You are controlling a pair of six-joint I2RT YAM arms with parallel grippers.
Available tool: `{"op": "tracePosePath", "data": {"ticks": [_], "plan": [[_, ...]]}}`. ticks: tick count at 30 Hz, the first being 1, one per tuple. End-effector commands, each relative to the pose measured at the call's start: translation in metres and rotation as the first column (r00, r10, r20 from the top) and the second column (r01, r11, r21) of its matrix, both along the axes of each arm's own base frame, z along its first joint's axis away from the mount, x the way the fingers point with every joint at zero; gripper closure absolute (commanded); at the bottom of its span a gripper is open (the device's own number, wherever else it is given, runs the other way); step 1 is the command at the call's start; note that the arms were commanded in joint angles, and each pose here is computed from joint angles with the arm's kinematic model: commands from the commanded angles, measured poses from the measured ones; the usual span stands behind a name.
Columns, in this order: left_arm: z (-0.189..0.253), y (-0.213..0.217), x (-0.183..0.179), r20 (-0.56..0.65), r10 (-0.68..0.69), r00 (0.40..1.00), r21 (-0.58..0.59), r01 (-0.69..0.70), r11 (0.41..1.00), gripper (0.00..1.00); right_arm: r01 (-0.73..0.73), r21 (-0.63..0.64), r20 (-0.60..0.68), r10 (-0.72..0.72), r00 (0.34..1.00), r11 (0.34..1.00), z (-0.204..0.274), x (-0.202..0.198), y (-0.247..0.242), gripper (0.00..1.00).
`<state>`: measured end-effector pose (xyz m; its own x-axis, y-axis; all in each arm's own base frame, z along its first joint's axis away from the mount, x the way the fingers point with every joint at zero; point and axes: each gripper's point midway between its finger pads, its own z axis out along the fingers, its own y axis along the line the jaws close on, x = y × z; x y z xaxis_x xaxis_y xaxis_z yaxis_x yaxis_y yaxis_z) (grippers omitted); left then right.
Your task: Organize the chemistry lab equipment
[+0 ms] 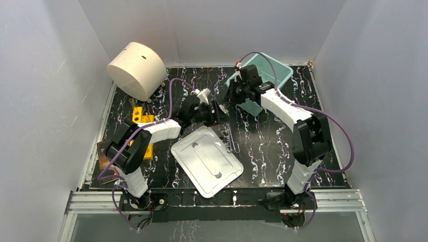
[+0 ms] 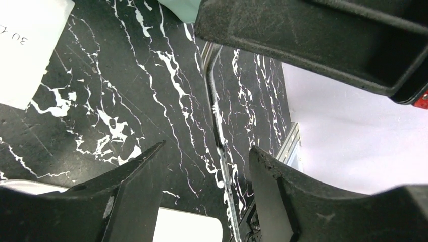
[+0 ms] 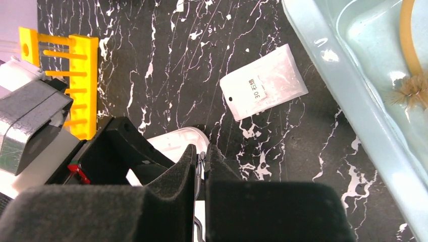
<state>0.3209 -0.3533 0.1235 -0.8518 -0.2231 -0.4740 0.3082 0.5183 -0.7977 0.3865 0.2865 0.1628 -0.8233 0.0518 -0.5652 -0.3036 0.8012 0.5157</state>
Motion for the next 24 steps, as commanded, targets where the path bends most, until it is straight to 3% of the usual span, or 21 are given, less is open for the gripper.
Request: {"op": "tracePosePath", "data": {"ticks": [1,10,13,16,17,21,24], "plan": [[0.028,-0.011,0.012,0.058,0.014,0.998,-0.056,-0.011,0.998,0.46,0.053,0.078,-0.004,-0.053,0.999,0.996,0.027,0.009,0.007,1.00],[0.037,-0.027,0.019,-0.099,0.010,0.995,-0.092,-0.020,0.996,0.81,0.111,0.089,-0.074,-0.104,0.992,0.990,0.020,0.004,0.005,1.00],[0.031,-0.023,0.019,-0.103,0.025,0.994,-0.051,-0.030,0.998,1.00,0.123,0.099,-0.081,-0.115,0.990,0.987,0.021,0.002,0.005,1.00],[0.032,-0.020,0.019,-0.078,0.028,0.997,-0.045,-0.032,0.998,1.00,0.134,0.085,-0.090,-0.127,0.988,0.987,0.022,0.002,0.002,1.00],[0.036,-0.020,0.019,-0.061,0.023,0.998,-0.045,-0.026,0.999,1.00,0.135,0.080,-0.092,-0.128,0.988,0.988,0.024,0.002,0.001,0.95],[0.046,-0.015,0.017,0.011,-0.005,1.000,-0.003,0.005,1.000,1.00,0.128,0.115,-0.044,-0.124,0.991,0.985,0.048,0.001,-0.005,0.54],[0.053,-0.008,0.017,0.044,0.004,0.999,0.021,-0.005,1.000,1.00,0.139,0.163,-0.007,-0.140,0.990,0.977,0.070,-0.002,-0.009,0.38]]}}
